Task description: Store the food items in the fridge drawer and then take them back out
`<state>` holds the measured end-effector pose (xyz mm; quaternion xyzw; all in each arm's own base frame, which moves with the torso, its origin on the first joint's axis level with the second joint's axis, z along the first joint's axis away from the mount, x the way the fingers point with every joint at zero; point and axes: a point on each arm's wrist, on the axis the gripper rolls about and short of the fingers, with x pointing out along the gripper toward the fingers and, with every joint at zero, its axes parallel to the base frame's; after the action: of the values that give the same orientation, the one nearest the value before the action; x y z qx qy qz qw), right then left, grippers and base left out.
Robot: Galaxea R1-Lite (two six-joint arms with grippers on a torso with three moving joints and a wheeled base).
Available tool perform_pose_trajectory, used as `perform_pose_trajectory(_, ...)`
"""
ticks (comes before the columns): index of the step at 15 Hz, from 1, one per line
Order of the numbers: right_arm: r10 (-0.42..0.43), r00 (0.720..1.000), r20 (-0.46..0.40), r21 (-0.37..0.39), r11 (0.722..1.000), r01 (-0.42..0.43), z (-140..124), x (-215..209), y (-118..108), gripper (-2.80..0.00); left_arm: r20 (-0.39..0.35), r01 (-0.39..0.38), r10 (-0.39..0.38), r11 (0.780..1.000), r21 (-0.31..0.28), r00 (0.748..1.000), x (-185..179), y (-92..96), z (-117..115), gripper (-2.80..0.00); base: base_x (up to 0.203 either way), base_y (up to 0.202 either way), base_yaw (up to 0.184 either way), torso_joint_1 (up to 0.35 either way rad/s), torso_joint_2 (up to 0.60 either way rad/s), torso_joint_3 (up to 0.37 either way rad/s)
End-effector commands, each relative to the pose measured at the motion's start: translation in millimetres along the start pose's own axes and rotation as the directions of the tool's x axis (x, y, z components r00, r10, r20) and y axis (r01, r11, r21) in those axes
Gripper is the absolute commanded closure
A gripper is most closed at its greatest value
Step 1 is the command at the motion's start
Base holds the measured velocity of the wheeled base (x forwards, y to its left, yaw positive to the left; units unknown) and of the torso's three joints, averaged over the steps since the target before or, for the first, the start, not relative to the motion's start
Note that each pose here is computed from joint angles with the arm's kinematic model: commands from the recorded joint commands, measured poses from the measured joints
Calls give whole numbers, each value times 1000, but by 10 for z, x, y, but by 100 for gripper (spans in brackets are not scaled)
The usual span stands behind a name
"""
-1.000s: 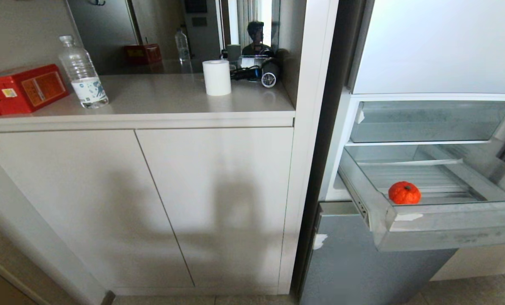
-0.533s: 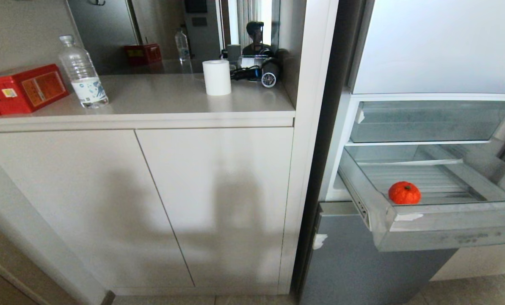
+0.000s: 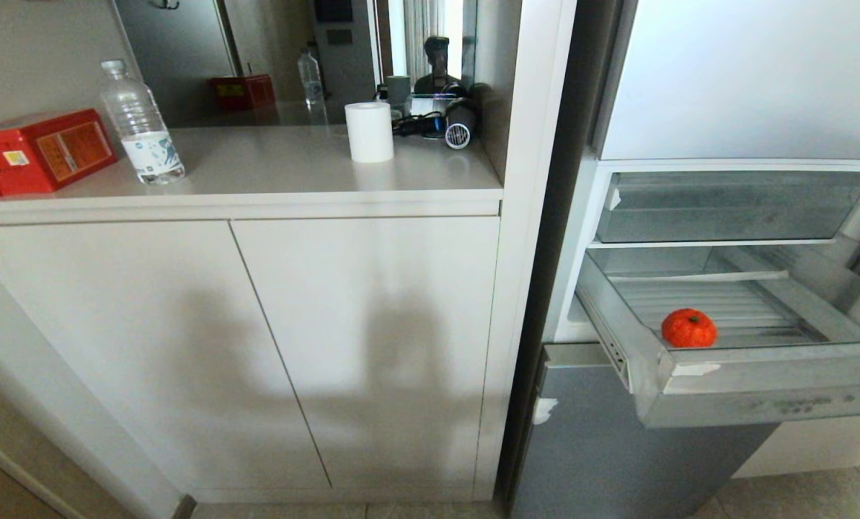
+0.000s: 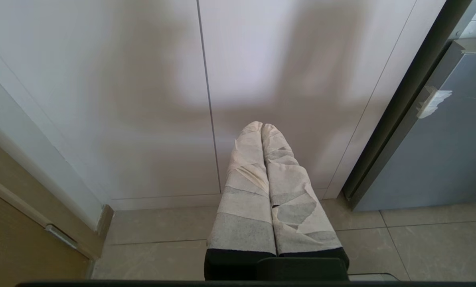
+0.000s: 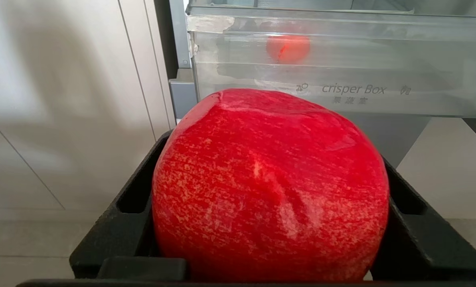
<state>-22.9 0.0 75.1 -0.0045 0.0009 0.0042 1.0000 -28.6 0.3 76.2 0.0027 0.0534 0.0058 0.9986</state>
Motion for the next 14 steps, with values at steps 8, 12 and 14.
perform_pose_trajectory(8, -2, 1000, 0, 7, 1000, 2, 0, 0, -1, 0, -1, 0, 0, 1000, 0, 1000, 0, 0, -1, 0, 0, 0, 0, 0, 0, 0)
perform_pose_trajectory(12, -3, 1000, 0, 9, 1000, 3, 0, 0, -1, 0, -1, 0, 0, 1000, 0, 1000, 0, 0, -1, 0, 0, 0, 0, 0, 0, 0)
perform_pose_trajectory(14, -4, 1000, 0, 12, 1000, 4, 0, 0, -1, 0, -1, 0, 0, 1000, 0, 1000, 0, 0, -1, 0, 0, 0, 0, 0, 0, 0)
